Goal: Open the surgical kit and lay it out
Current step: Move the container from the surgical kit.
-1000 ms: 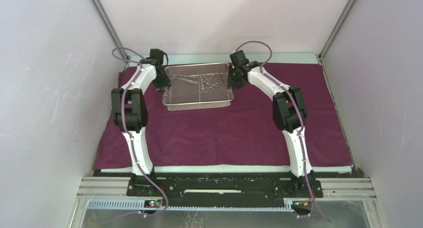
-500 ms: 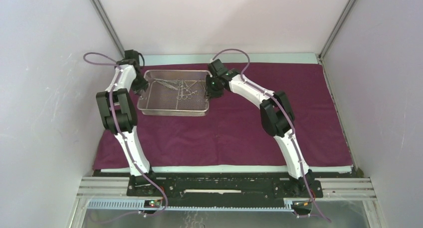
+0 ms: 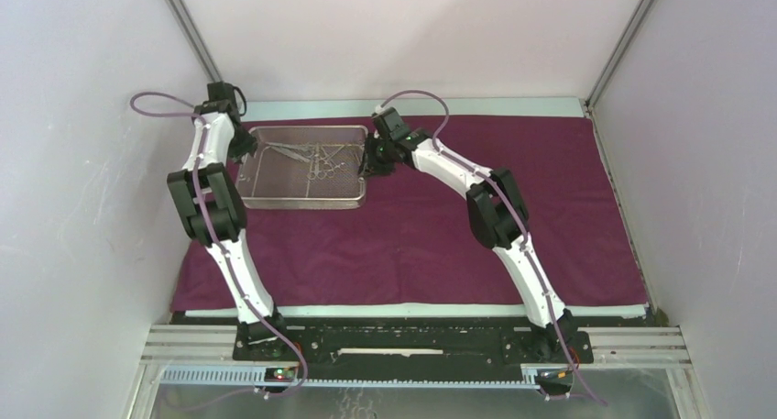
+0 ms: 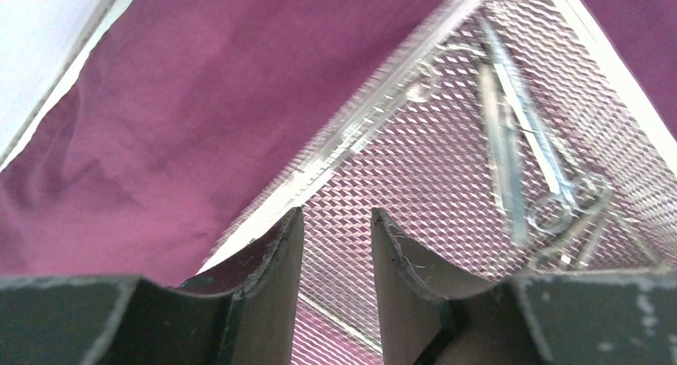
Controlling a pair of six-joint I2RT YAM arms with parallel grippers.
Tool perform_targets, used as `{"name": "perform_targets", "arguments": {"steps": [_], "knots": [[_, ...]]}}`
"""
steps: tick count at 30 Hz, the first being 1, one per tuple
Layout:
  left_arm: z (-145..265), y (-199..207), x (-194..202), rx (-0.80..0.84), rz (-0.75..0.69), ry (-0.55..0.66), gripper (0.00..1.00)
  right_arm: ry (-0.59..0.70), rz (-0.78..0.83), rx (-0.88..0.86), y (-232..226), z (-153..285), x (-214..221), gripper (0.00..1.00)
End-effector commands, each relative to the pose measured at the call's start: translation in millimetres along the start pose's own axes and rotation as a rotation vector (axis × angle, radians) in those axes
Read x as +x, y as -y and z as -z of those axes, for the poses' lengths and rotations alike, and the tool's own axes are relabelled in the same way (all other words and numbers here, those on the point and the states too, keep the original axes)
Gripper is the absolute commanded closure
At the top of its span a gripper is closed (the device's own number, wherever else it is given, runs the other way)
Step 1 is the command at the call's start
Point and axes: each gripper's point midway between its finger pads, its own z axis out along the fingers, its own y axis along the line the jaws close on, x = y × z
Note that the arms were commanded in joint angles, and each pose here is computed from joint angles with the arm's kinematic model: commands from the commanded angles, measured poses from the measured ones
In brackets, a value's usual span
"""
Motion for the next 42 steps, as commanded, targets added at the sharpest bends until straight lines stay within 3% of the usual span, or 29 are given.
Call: {"name": "perform_targets", "arguments": {"steps": [1, 7, 12, 22, 30, 42], "knots": [[14.3, 27.0, -22.9, 0.096, 0.018, 0.037, 0.58, 0.031, 0.018, -0.168, -52.0, -11.6, -6.1, 0.61], [10.5, 27.2, -30.4, 0.093, 0.017, 0.046, 0.58, 0.032, 0.022, -0.181, -51.6, -16.8, -6.7, 0.61], [19.9, 30.2, -39.1, 0.117, 0.017, 0.077, 0.57, 0.041, 0.024, -0.191, -52.2, -10.3, -13.6, 0.54], [60.6, 42.1, -65.4, 0.205, 0.023, 0.169, 0.51, 0.081, 0.046, -0.212, -55.4, 7.5, -37.6, 0.33], [91.9, 49.6, -71.0, 0.253, -0.005, 0.219, 0.41, 0.104, 0.083, -0.208, -54.9, 25.3, -50.0, 0.02], [122.9, 75.2, -41.3, 0.339, -0.071, 0.220, 0.32, 0.158, 0.108, -0.165, -46.3, 84.4, -68.6, 0.00]]}}
